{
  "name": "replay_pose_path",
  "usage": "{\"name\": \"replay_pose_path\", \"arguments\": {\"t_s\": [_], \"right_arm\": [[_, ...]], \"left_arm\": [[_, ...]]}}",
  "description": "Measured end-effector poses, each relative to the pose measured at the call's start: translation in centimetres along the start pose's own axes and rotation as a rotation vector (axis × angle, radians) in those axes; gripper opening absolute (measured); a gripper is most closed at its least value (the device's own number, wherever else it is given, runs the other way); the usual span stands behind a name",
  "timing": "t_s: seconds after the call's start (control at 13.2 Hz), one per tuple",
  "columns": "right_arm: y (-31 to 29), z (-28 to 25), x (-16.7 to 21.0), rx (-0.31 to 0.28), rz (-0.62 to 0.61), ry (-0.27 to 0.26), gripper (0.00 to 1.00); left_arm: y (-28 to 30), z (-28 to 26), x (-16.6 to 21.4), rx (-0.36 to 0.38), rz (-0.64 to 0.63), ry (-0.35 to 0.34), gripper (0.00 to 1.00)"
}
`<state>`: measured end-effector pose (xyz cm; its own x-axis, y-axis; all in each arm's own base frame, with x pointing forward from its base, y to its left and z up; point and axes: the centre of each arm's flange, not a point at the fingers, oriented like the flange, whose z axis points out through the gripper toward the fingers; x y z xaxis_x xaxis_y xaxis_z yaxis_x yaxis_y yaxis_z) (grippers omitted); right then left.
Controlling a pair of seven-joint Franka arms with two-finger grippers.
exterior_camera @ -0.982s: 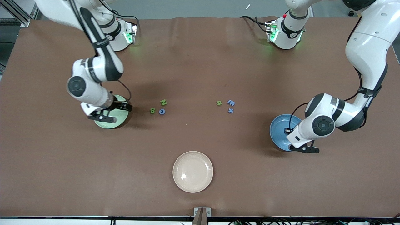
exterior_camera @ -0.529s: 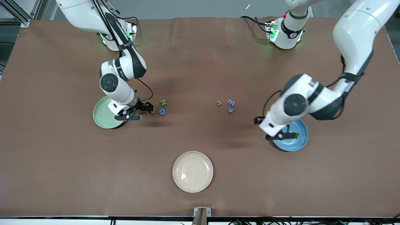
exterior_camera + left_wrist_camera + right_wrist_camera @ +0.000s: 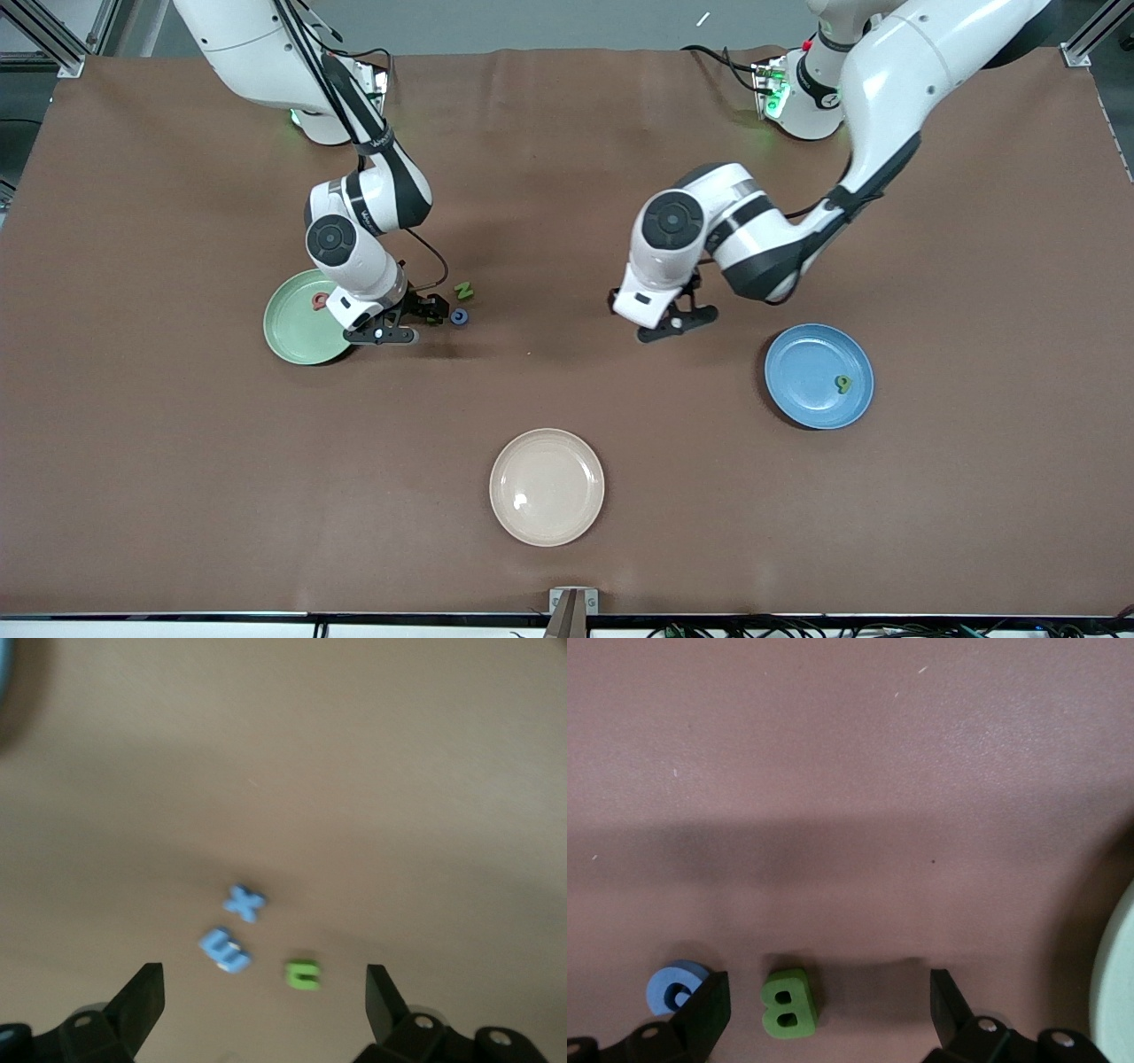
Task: Sort upper and lower case letters into plates
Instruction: 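Move the left gripper to the green n while the right reaches B, then grasp the green n with the left gripper while the right grasps B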
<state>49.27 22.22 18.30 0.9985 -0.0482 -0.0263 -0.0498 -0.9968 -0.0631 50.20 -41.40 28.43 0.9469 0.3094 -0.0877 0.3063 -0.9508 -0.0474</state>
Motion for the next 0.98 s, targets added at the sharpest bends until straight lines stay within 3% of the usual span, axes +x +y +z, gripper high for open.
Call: {"name": "replay_pose_path", "arguments": {"t_s": [0.45, 0.98], "right_arm": [[-0.9, 1.0, -0.8, -0.01, 0.003, -0.016, 0.98], [-0.4, 1.7, -1.3, -0.021, 0.008, -0.033, 0.97]], "left_arm": [[3.5, 6.3, -4.7, -0.003, 0.001, 0.03, 1.0], [1.5, 10.8, -6.9, 0.014, 0.055, 0.021, 0.93]]}}
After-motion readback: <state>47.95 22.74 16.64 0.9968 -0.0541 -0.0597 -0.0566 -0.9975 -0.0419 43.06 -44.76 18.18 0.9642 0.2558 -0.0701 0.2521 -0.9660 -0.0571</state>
